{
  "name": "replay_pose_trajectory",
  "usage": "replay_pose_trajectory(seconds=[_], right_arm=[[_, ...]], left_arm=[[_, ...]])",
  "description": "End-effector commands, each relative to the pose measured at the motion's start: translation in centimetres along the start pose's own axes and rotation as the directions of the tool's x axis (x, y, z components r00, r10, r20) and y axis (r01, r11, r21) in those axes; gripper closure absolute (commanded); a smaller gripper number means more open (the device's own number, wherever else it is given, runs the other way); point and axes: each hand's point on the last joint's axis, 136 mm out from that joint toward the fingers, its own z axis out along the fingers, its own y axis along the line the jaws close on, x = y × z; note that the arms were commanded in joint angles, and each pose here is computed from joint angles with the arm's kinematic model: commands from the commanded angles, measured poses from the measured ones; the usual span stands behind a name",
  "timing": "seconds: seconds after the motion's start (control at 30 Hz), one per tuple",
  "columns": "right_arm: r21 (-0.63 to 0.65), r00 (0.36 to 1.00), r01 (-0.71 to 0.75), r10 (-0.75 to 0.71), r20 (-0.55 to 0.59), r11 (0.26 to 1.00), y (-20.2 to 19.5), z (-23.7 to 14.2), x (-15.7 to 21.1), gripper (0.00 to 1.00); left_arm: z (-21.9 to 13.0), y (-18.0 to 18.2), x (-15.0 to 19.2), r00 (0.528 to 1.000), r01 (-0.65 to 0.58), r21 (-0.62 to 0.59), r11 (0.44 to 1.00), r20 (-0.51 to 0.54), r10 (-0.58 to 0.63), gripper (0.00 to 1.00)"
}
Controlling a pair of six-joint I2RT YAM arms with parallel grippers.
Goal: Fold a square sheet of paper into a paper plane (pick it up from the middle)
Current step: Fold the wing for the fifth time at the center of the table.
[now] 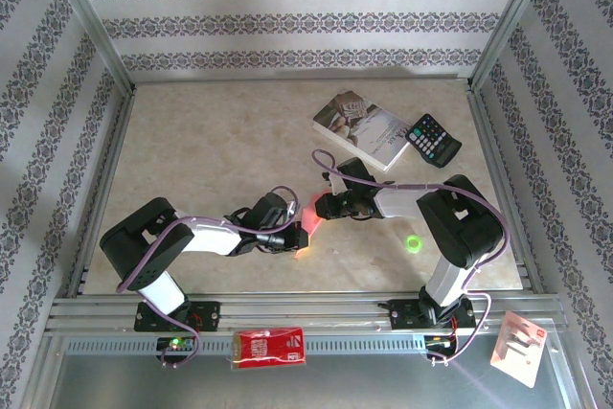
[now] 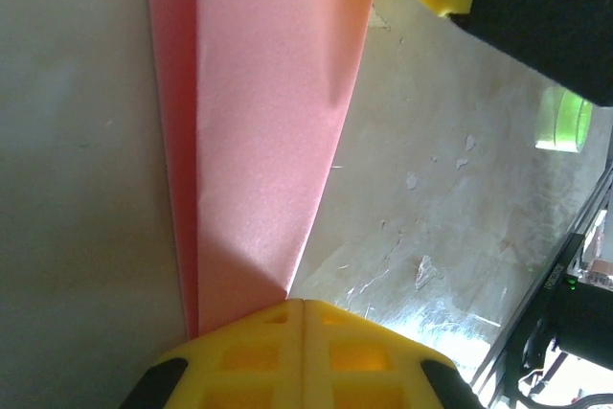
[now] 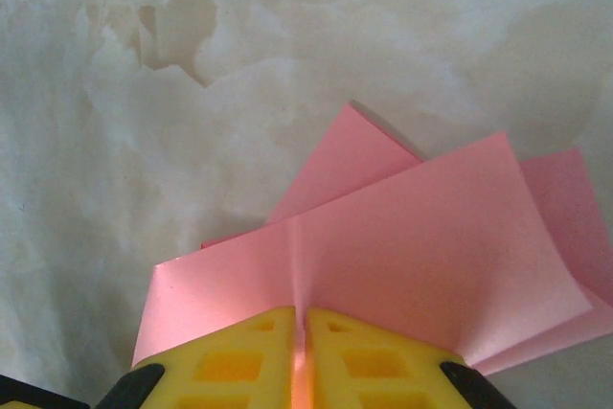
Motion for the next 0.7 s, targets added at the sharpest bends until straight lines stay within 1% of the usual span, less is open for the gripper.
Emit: replay_pose_trajectory(seconds=[0.0, 0.13, 0.27, 0.43, 0.67], right_arm=[[0.042, 0.999, -0.022, 0.023, -0.029, 0.999, -1.1, -0.3, 0.3, 0.83], [-0.026, 1.0, -0.022, 0.022, -0.006, 0.999, 0.9, -1.4, -0.9, 0.82], [-0.087, 0.999, -0.037, 0.038, 0.009, 0.996, 2.5, -2.7, -1.2, 0.81], [-0.158, 0.996, -0.087, 0.088, -0.002, 0.984, 3.9, -3.5, 0.1, 0.82], [-0.159, 0.992, -0.122, 0.119, -0.032, 0.98, 4.5, -2.9, 2.6, 0.85]], left_arm=[[0.2, 3.4, 1.9, 0.996, 0.077, -0.083, 0.994, -0.047, -0.081, 0.99], [0.3, 4.0, 2.4, 0.993, 0.1, -0.091, 0.991, -0.054, -0.105, 1.0], [0.2, 4.0, 2.4, 0.993, 0.103, -0.096, 0.99, -0.051, -0.108, 1.0], [0.2, 4.1, 2.5, 0.992, 0.106, -0.094, 0.99, -0.054, -0.111, 1.0], [0.2, 4.3, 2.6, 0.992, 0.113, -0.095, 0.989, -0.053, -0.118, 1.0]])
